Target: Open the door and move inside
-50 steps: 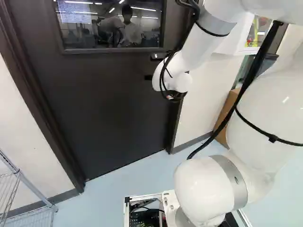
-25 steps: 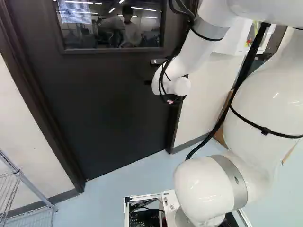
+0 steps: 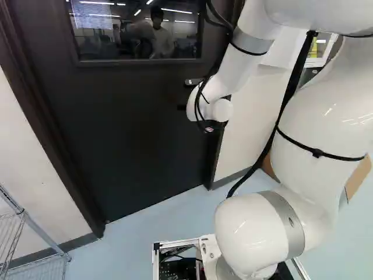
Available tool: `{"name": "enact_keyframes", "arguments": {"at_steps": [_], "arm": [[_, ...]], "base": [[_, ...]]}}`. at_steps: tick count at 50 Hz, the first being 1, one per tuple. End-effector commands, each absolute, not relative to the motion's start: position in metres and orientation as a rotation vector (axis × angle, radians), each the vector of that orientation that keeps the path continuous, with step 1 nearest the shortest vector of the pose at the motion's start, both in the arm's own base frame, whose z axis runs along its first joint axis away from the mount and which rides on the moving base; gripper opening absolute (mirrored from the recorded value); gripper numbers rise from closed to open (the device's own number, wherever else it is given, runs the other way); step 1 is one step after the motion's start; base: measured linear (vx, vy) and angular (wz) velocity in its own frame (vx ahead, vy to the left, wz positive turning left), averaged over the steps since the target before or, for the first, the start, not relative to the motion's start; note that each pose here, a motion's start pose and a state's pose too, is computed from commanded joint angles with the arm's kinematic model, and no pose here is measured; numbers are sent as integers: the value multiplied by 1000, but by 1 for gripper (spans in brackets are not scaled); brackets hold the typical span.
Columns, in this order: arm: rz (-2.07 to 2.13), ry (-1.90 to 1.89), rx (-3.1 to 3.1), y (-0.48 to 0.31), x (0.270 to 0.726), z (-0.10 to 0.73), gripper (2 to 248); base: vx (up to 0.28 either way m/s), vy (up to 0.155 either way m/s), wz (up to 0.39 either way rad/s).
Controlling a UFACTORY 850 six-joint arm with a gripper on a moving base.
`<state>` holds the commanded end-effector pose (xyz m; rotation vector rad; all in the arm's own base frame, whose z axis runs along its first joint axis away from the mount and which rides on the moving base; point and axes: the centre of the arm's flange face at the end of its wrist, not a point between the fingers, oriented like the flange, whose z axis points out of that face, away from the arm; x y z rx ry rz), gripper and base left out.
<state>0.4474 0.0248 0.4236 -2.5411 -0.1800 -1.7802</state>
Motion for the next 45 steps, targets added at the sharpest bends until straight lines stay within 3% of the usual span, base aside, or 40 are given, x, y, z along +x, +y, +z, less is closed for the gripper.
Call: {"name": "enact_keyframes", "arguments": {"at_steps": [45], "arm": [[-1874,-168,-2482,19,401,453,247]], "base": [[0,0,0]]}}
